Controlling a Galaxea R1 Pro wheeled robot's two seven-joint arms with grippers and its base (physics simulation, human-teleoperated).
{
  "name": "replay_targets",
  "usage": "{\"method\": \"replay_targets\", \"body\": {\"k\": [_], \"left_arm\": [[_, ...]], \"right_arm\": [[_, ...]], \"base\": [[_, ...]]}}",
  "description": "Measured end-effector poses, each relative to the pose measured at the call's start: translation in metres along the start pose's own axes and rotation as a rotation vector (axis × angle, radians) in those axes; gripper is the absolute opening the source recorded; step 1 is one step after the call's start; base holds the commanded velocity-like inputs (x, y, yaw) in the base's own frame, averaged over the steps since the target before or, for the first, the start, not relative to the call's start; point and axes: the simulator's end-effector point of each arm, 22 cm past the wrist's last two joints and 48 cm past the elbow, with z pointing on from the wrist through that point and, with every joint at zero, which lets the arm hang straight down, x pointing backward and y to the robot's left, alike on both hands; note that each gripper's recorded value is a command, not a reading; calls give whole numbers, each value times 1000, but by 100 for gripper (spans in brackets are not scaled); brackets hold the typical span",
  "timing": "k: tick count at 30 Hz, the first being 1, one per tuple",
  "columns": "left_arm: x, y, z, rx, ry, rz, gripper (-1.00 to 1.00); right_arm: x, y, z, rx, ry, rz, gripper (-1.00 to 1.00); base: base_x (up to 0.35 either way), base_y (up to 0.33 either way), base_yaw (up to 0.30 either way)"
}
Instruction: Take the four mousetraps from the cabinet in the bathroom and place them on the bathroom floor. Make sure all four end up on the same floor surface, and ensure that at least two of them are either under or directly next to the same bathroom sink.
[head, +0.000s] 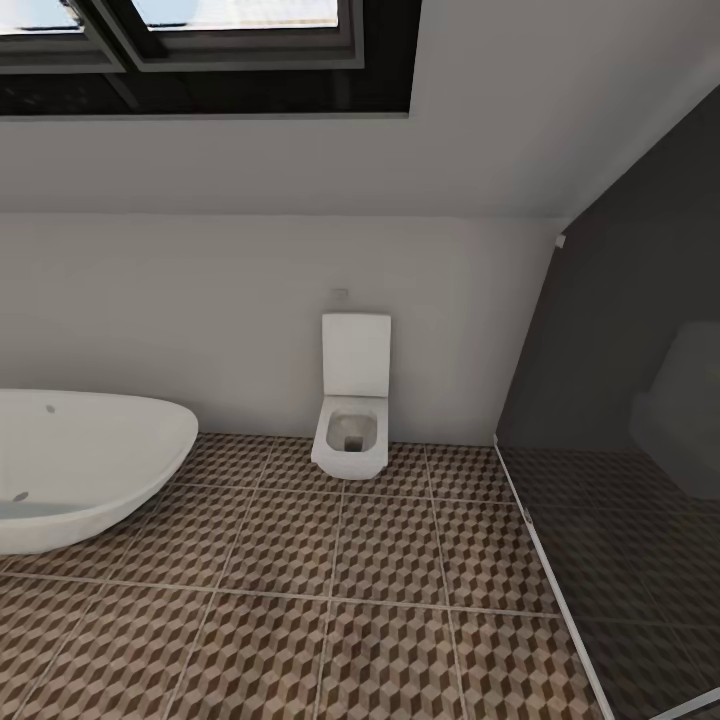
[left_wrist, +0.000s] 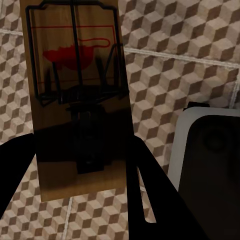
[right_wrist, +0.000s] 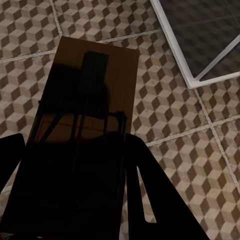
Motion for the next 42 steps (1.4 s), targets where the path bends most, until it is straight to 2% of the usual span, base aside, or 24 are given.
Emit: {"method": "replay_targets", "body": {"k": [42], "left_arm": [[0, 0, 0, 0, 0, 0, -100]], "right_arm": [[0, 0, 0, 0, 0, -1, -100]], "base": [[0, 0, 0]]}}
